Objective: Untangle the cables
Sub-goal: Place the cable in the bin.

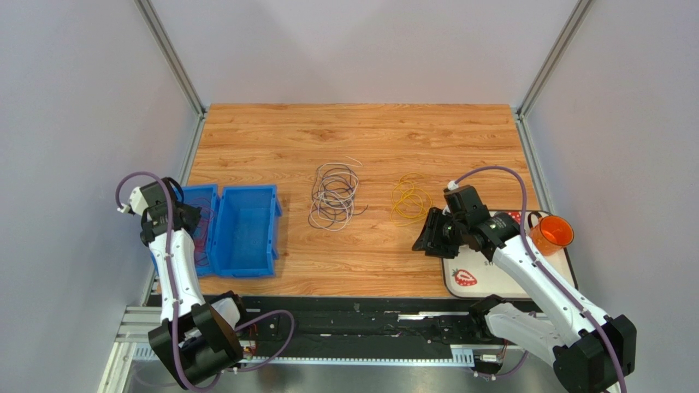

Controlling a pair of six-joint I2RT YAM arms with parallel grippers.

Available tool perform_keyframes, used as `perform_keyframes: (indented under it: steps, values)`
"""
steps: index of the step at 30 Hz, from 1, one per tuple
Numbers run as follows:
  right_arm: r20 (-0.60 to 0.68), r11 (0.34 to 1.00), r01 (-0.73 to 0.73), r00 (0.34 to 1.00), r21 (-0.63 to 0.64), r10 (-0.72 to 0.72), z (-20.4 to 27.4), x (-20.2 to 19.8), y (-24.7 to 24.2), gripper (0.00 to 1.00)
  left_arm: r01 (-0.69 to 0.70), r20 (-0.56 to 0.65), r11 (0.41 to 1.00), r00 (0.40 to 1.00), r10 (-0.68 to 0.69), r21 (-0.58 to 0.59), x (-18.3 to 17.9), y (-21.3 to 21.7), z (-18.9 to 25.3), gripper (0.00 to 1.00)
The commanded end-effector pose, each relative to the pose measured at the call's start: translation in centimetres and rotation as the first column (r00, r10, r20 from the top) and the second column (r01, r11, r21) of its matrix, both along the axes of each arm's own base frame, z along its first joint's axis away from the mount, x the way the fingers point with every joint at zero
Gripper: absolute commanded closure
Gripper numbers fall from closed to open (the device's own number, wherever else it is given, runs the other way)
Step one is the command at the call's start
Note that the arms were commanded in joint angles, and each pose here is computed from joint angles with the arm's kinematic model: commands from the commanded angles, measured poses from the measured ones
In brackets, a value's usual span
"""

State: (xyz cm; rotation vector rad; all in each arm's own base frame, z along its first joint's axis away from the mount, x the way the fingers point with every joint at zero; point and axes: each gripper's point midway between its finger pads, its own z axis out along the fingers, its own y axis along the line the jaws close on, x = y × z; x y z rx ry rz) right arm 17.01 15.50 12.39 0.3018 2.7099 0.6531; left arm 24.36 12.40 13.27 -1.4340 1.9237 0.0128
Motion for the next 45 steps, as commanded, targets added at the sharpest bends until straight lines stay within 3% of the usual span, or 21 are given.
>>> perform_keyframes:
  steps: [1,5,11,19,20,21,22,23,24,25,30,36,40,45]
  values:
    - [0.032,1.0,0.004,0.999,0.019,-0.004,0.8,0.5,0.4,0.56,-0.033,0.038,0.987,0.999,0.027,0.155,-0.4,2.3,4.9,1.0]
    - [0.032,1.0,0.002,0.999,0.026,-0.003,0.7,0.6,0.5,0.55,-0.063,0.007,0.97,0.998,0.064,0.236,-1.3,3.8,6.6,1.0]
    - [0.036,0.999,-0.006,0.999,0.031,0.005,1.0,0.8,0.8,0.56,-0.109,-0.076,0.967,0.989,0.13,0.23,-2.5,4.4,4.9,1.0]
    - [0.028,1.0,-0.008,1.0,0.018,0.007,0.4,0.3,0.5,0.56,-0.154,-0.123,0.969,0.976,0.179,0.196,-3.1,4.5,2.6,0.86]
    - [0.03,1.0,-0.009,1.0,0.021,0.008,0.5,0.3,0.5,0.56,-0.151,-0.122,0.971,0.977,0.176,0.187,-2.9,4.6,2.5,0.78]
    - [0.031,1.0,-0.007,0.999,0.022,0.007,0.6,0.3,0.5,0.56,-0.145,-0.125,0.974,0.978,0.167,0.173,-2.7,4.6,2.4,0.64]
    - [0.031,1.0,-0.008,1.0,0.022,0.007,0.6,0.2,0.5,0.56,-0.132,-0.109,0.98,0.983,0.149,0.15,-2.3,4.4,2.6,0.38]
    - [0.041,1.0,-0.006,0.999,0.021,0.005,0.8,0.3,0.4,0.56,-0.121,-0.093,0.982,0.986,0.135,0.148,-1.8,4.4,2.9,0.24]
    - [0.043,1.0,-0.006,0.999,0.017,0.006,0.8,0.3,0.3,0.56,-0.11,-0.082,0.983,0.989,0.123,0.149,-1.6,4.4,3.3,0.12]
    - [0.044,1.0,-0.007,0.999,0.014,0.006,0.8,0.3,0.3,0.56,-0.101,-0.064,0.984,0.992,0.111,0.147,-1.4,4.2,3.7,0.07]
    - [0.037,1.0,-0.01,0.999,0.007,0.009,0.5,0.2,0.2,0.56,-0.051,0.014,0.981,0.999,0.049,0.188,-0.7,3.8,6.1,0.06]
    - [0.051,1.0,-0.011,0.999,0.001,0.011,1.0,1.0,0.4,0.56,0.148,0.1,0.966,0.98,-0.172,0.211,1.5,1.7,10.7,0.05]
    - [0.065,1.0,-0.01,0.998,0.007,0.01,1.5,1.8,0.8,0.56,0.331,0.205,0.916,0.903,-0.377,0.226,3.5,-1.6,14.4,0.05]
    - [0.074,1.0,-0.018,0.997,0.018,0.017,2.0,2.6,1.4,0.56,0.451,0.201,0.851,0.838,-0.507,0.27,3.8,-4.8,17.0,0.04]
